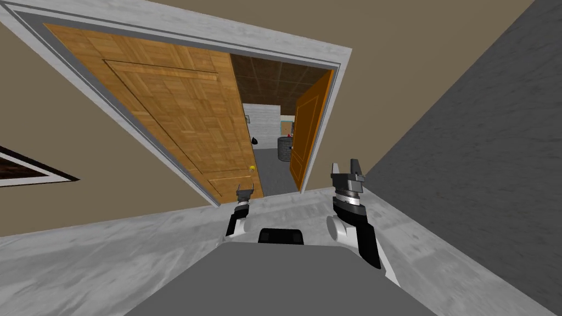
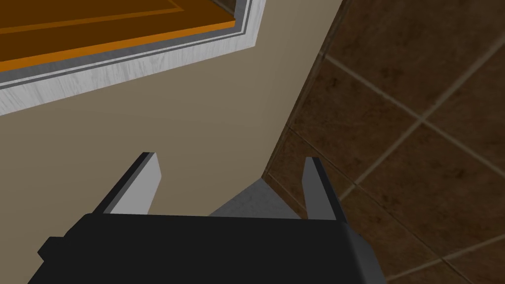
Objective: Push the door open
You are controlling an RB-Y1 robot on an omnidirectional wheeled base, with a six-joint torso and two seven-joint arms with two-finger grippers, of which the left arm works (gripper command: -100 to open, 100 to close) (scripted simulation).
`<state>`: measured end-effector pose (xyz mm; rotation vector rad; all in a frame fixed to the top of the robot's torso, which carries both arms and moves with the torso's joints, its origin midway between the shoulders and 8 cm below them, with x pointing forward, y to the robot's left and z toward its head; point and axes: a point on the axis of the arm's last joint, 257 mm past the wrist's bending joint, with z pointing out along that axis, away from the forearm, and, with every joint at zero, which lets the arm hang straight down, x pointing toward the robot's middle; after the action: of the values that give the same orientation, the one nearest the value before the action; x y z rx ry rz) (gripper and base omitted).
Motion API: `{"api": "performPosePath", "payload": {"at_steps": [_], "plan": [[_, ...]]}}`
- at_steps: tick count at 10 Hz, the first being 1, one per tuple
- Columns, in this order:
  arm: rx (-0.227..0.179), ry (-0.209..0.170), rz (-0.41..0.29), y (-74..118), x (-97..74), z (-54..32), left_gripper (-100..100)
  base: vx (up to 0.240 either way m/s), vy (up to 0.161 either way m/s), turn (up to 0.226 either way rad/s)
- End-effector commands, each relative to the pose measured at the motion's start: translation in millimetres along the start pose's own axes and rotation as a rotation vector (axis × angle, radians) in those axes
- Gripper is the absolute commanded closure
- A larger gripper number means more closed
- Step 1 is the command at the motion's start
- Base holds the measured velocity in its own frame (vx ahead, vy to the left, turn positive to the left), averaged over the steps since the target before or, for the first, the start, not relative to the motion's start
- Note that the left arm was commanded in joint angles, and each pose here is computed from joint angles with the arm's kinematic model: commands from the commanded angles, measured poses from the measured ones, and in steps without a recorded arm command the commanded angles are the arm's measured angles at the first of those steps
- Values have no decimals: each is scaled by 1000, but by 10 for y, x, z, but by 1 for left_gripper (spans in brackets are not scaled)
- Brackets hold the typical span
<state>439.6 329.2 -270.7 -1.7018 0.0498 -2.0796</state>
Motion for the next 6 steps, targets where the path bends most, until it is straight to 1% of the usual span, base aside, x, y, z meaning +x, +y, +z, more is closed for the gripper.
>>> {"api": "performPosePath", "payload": {"at_steps": [1,2,4,5,6], "plan": [[7,-28,-36,-17,-147,-17,-100,54,81,-208],[13,-41,-60,-34,-215,-16,-100,41,89,-166],[26,-80,-100,-74,-417,-46,-100,55,89,-192],[25,-83,-98,-74,-433,-53,-100,32,80,-56],[32,-100,-116,-97,-517,-66,-100,20,66,-79]]}}
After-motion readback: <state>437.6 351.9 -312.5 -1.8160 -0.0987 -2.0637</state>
